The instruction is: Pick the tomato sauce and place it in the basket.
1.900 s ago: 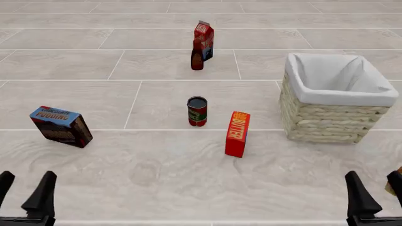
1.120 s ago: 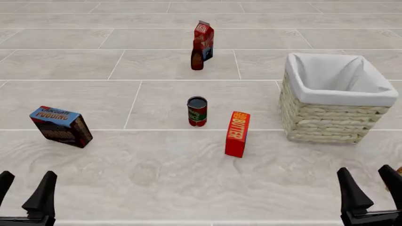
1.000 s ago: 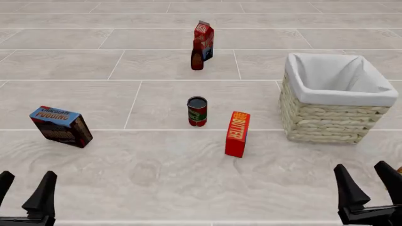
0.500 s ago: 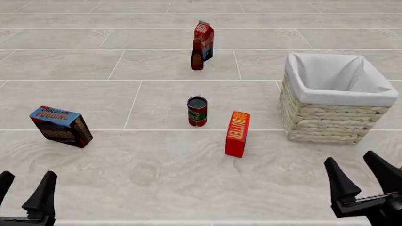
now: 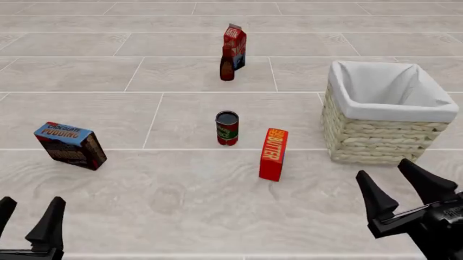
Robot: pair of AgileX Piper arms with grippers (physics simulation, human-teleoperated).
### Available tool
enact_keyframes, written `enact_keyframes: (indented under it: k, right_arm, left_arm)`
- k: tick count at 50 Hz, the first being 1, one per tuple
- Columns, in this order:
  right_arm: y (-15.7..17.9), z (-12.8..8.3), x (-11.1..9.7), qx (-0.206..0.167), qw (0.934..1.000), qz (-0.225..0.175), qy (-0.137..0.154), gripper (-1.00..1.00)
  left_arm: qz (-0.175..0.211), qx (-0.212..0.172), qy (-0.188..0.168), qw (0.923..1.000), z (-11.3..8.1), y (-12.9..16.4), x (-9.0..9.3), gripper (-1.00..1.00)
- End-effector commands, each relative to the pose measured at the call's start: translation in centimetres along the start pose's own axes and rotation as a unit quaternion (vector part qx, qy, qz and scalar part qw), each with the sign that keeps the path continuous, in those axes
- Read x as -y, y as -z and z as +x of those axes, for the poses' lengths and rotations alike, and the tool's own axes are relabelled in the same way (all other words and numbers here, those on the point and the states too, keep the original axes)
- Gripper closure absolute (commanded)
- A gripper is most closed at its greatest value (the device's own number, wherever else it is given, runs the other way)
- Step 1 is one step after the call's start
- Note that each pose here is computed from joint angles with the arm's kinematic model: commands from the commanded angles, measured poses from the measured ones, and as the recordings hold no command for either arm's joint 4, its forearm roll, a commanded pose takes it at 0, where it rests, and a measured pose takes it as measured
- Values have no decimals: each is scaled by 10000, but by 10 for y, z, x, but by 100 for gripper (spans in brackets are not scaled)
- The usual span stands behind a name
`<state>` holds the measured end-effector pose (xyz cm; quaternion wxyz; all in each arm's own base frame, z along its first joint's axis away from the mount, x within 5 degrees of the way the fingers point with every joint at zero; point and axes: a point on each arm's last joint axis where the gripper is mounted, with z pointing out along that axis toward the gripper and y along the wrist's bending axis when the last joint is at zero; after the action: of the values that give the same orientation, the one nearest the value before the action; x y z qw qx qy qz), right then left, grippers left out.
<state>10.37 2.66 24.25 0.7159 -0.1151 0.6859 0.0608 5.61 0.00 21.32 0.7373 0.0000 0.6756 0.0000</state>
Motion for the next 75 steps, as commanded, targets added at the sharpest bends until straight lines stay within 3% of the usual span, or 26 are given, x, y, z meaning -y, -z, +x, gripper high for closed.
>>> enact_keyframes:
  k: [1, 14, 33, 43, 49, 75]
  right_arm:
    - [-14, -2, -5, -58, 9996, -222, 171, -100]
    - [-33, -7, -7, -129, 9993, -290, 213, -100]
    - [-53, -18, -21, -172, 9966, -717, 353, -100]
    - [-64, -26, -22, -215, 9969, -722, 244, -100]
    - [-75, -31, -24, -349, 9965, -758, -13, -100]
    - [-104, -45, -30, -648, 9943, -844, -33, -100]
  left_arm:
    - [0, 0, 0, 10000, 0, 0, 0, -100]
    - [0, 0, 0, 10000, 0, 0, 0, -100]
    - [0, 0, 0, 10000, 0, 0, 0, -100]
    - [0, 0, 0, 10000, 0, 0, 0, -100]
    - [0, 0, 0, 10000, 0, 0, 0, -100]
    - [0, 0, 0, 10000, 0, 0, 0, -100]
